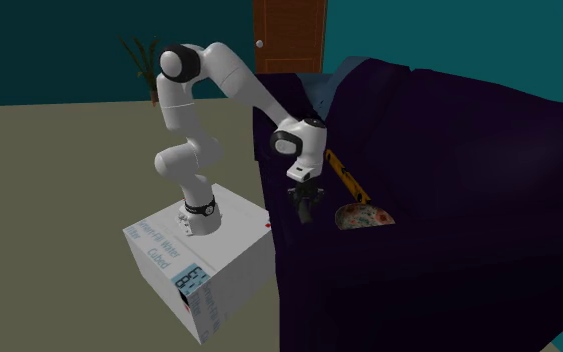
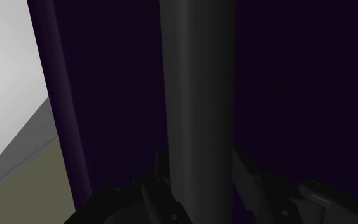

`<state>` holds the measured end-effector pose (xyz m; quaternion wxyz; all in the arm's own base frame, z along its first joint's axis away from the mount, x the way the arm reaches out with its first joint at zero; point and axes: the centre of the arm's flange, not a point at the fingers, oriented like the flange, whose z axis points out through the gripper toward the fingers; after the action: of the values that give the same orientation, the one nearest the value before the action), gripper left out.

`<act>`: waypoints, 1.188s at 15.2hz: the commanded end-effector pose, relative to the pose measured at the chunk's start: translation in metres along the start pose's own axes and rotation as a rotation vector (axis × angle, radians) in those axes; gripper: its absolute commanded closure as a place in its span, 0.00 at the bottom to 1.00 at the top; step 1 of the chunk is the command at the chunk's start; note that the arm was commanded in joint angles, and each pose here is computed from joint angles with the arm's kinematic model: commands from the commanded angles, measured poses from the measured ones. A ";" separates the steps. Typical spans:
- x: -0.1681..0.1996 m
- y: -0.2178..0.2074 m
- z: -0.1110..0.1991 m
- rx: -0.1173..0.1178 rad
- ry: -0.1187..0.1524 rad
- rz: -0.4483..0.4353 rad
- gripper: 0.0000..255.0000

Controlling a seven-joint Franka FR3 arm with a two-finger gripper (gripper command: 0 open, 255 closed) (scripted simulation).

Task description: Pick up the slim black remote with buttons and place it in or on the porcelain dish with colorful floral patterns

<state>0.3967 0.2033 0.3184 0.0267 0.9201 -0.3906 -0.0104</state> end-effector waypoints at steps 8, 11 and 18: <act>0.000 0.003 -0.044 -0.003 -0.001 0.000 1.00; 0.000 0.004 -0.060 -0.003 -0.001 0.000 1.00; 0.000 0.006 -0.096 -0.003 -0.001 0.000 1.00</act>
<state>0.3971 0.2031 0.4093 0.0277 0.9200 -0.3909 -0.0113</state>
